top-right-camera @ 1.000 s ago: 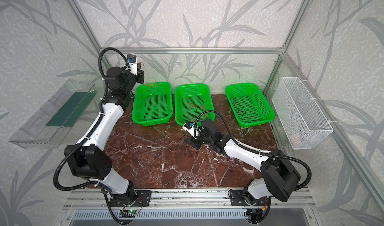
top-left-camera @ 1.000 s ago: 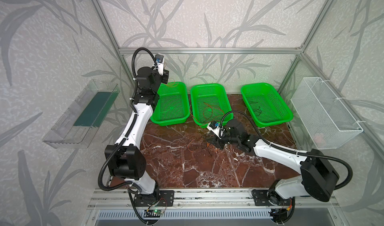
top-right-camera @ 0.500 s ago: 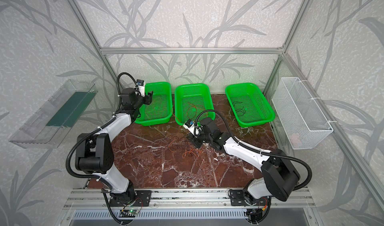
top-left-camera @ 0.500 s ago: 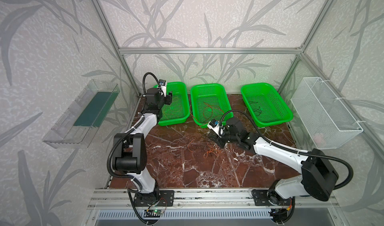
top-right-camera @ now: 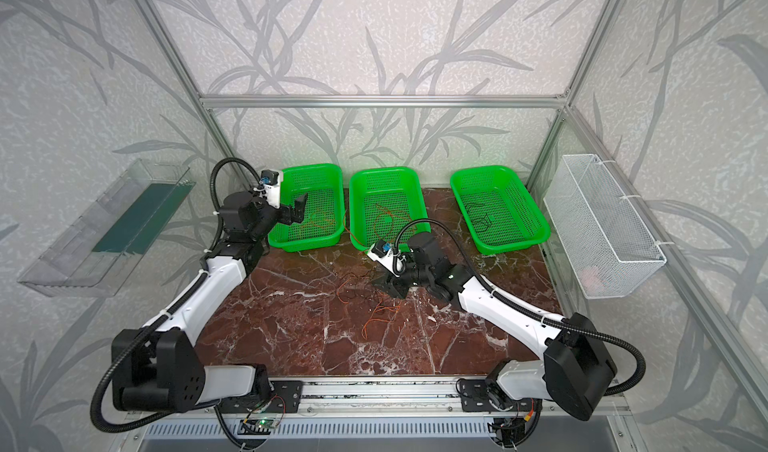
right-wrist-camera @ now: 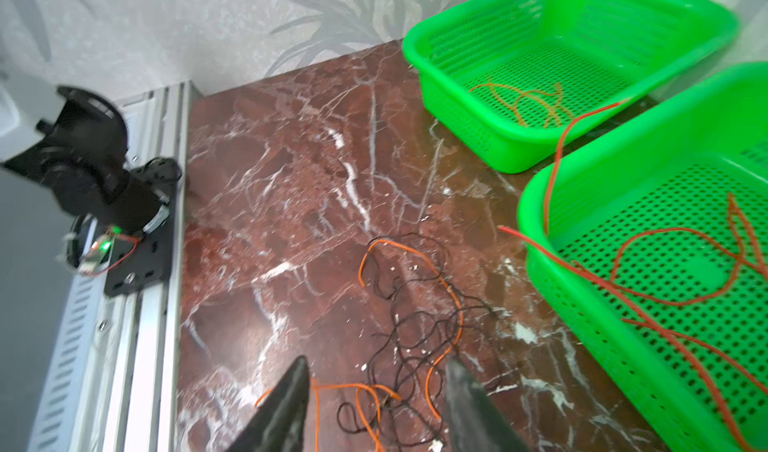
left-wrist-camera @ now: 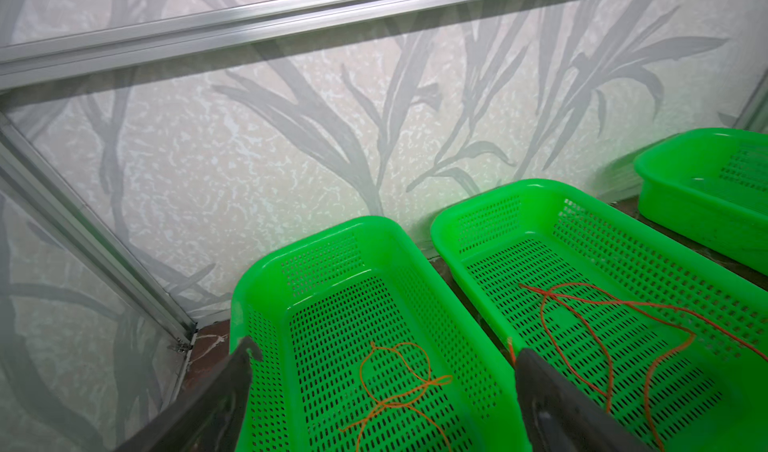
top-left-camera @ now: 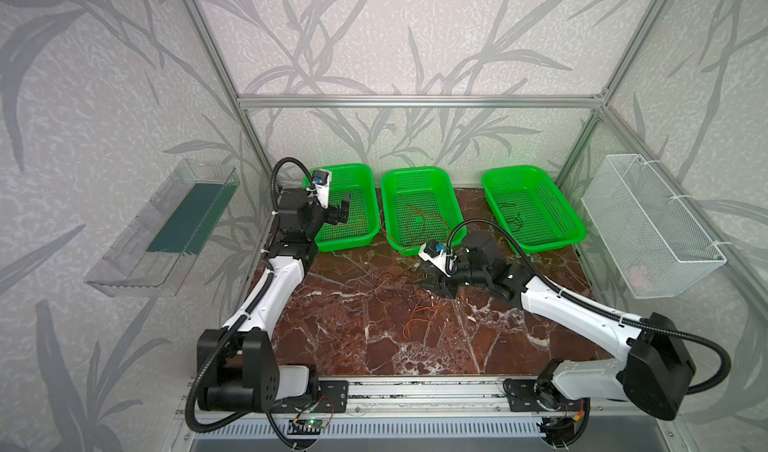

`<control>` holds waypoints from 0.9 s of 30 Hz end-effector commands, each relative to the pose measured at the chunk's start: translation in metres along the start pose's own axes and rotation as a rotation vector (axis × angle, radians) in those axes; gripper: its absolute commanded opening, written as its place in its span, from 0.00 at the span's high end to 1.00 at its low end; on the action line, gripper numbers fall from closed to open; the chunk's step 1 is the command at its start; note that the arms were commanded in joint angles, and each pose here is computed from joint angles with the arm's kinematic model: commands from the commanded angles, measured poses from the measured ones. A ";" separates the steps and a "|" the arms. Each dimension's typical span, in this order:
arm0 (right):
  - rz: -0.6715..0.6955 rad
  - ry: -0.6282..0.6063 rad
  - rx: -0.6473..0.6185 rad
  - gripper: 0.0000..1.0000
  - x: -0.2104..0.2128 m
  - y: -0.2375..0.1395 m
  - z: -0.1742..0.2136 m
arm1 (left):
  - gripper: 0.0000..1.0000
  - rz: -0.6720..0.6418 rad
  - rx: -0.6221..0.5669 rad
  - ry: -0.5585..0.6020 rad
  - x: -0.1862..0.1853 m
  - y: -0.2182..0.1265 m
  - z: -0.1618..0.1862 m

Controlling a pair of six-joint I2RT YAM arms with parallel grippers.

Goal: Untangle the cables

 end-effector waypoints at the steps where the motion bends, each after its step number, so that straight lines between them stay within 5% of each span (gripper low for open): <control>1: -0.141 -0.089 0.119 0.43 0.028 -0.002 0.039 | 0.01 0.105 0.100 0.059 -0.025 -0.015 0.029; 7: -0.263 -0.209 0.316 0.46 0.043 0.012 0.085 | 0.03 0.172 0.121 0.106 -0.051 -0.032 0.039; 12: -0.305 -0.256 0.337 0.48 0.050 0.028 0.093 | 0.05 0.203 0.107 0.125 -0.064 -0.035 0.036; 27: -0.441 -0.204 0.550 0.59 0.046 0.061 0.108 | 0.07 0.207 0.051 0.145 -0.073 -0.046 0.019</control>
Point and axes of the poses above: each gripper's point midway between its finger pads, its own y axis out along the fingers, its own x axis along the line the jaws close on, z = x × y, the point moved 5 cm from there along -y, back along the fingers, and after that the axes turned 10 degrees about -y, right-handed, at the moved point
